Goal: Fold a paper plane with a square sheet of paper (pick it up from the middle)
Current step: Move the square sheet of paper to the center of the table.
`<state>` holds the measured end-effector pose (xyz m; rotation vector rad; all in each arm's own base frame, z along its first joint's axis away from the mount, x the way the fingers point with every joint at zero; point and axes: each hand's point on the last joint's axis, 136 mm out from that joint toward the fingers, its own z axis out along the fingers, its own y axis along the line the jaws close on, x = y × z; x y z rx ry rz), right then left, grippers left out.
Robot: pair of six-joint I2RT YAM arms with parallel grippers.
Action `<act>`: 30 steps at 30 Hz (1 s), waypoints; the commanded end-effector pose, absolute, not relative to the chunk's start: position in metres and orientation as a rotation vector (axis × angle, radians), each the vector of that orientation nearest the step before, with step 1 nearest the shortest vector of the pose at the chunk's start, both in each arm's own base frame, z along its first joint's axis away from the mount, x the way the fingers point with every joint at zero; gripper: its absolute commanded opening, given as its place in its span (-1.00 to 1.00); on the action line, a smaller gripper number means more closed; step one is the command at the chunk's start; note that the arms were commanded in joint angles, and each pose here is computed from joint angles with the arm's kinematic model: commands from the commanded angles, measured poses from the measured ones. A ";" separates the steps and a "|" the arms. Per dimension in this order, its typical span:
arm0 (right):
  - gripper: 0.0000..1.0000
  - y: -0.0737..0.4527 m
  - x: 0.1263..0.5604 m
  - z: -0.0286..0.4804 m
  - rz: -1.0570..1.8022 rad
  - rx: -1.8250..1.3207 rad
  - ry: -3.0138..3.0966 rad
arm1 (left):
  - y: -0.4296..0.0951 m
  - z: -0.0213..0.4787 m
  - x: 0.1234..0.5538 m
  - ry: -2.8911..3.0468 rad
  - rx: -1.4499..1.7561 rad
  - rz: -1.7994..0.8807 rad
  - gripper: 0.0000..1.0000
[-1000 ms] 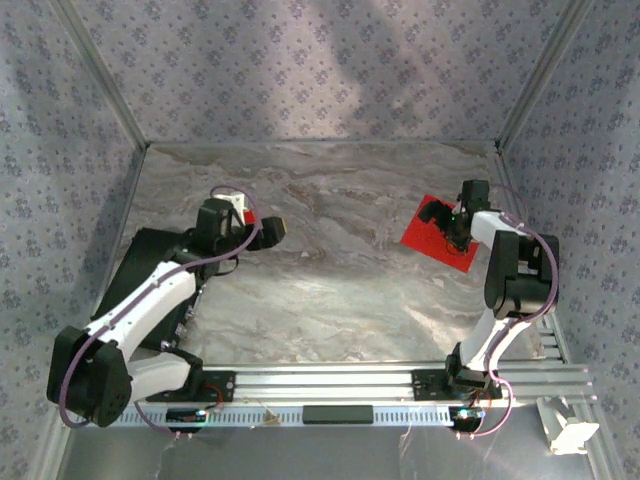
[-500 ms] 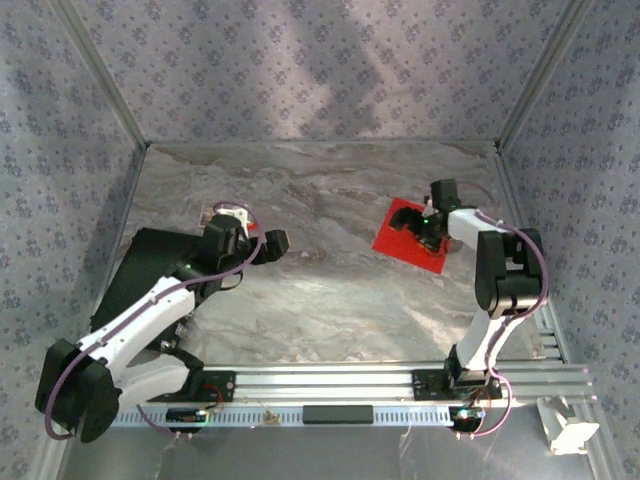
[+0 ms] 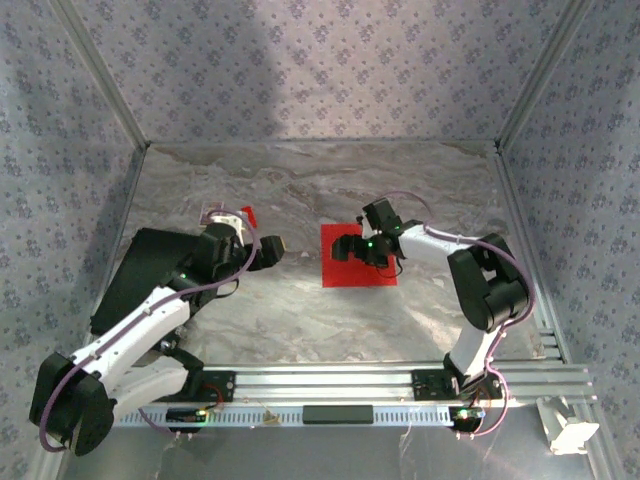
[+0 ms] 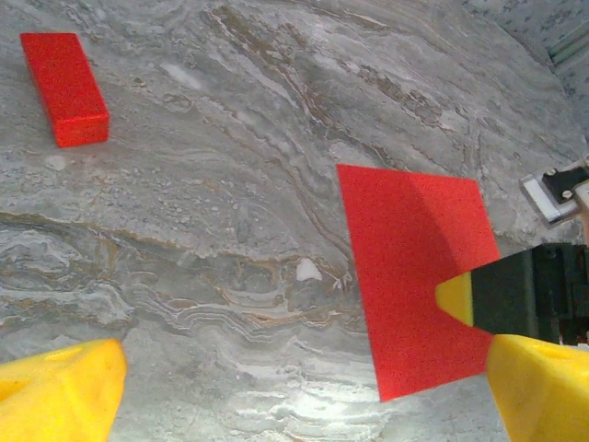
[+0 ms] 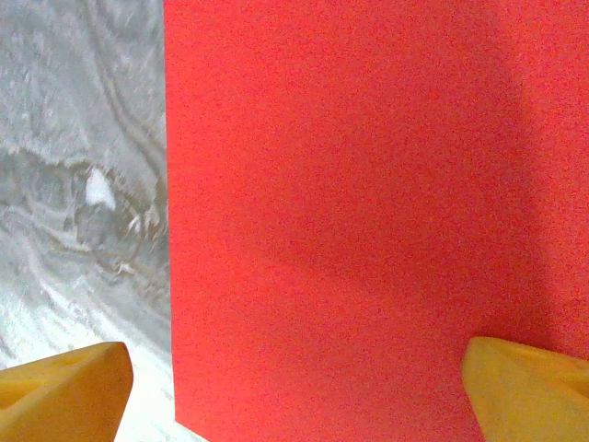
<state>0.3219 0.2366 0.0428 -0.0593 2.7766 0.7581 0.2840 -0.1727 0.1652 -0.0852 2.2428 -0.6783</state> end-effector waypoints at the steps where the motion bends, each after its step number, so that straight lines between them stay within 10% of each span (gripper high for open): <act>1: 0.91 0.231 0.307 0.049 0.736 -0.079 2.832 | -0.191 0.170 0.282 2.258 -0.035 -0.775 0.99; 30: 0.81 0.241 0.272 0.003 0.789 0.001 2.941 | -0.233 0.183 0.313 2.520 -0.010 -0.392 0.99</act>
